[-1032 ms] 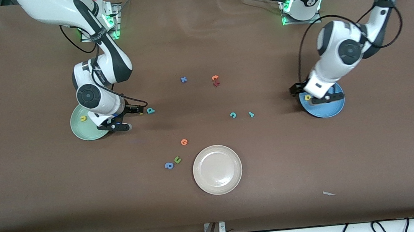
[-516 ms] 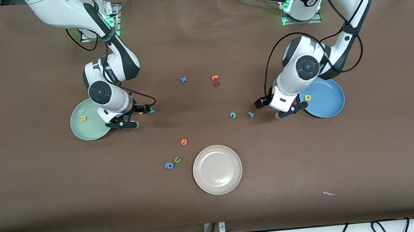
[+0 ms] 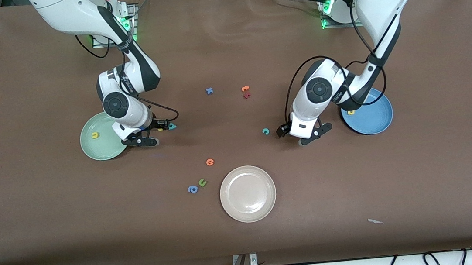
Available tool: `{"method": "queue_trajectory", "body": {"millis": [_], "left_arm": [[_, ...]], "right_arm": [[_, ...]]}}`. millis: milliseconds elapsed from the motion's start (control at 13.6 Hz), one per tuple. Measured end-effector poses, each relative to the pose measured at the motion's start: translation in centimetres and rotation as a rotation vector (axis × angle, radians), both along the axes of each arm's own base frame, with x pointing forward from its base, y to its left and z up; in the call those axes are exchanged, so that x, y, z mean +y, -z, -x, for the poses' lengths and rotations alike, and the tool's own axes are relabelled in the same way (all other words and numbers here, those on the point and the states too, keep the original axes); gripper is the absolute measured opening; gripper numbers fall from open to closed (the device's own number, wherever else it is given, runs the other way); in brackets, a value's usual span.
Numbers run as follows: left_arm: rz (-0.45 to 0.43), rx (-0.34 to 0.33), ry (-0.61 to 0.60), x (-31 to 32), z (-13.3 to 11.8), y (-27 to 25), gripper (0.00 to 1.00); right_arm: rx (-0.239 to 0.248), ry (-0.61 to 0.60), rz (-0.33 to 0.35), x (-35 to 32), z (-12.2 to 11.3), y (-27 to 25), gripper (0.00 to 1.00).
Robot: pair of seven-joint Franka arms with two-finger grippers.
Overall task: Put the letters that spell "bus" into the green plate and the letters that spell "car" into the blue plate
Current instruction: 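Grasp the teal r with the left gripper while the right gripper grasps yellow s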
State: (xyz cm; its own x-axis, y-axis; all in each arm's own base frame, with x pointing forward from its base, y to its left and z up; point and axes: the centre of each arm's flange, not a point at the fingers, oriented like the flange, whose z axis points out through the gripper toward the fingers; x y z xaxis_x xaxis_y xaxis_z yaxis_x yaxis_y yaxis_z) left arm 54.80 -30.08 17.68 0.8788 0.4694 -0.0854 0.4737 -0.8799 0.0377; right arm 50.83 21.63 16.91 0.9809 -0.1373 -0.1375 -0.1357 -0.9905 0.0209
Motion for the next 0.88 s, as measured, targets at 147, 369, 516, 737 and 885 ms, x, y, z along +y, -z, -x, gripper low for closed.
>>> {"method": "queue_trajectory", "body": {"millis": [147,369,516,737,885], "left_arm": [[0.001,0.005,-0.009,-0.1,0.0,0.4,0.97],[0.001,0.008,-0.009,-0.7,0.3,0.5,0.93],[0.0,0.009,-0.007,-1.1,0.6,0.5,0.83],[-0.001,0.01,-0.011,-1.4,0.8,0.5,0.73],[-0.001,0.011,-0.012,-1.4,0.7,0.6,0.61]], "right_arm": [[-0.003,-0.002,-0.002,0.1,0.0,0.0,0.65],[-0.015,-0.01,-0.01,0.7,0.1,-0.2,0.4],[-0.017,-0.012,-0.011,0.8,0.1,-0.3,0.28],[-0.005,-0.011,-0.007,0.7,0.1,-0.3,0.28],[0.03,-0.001,0.009,-0.1,-0.1,-1.2,0.28]]}}
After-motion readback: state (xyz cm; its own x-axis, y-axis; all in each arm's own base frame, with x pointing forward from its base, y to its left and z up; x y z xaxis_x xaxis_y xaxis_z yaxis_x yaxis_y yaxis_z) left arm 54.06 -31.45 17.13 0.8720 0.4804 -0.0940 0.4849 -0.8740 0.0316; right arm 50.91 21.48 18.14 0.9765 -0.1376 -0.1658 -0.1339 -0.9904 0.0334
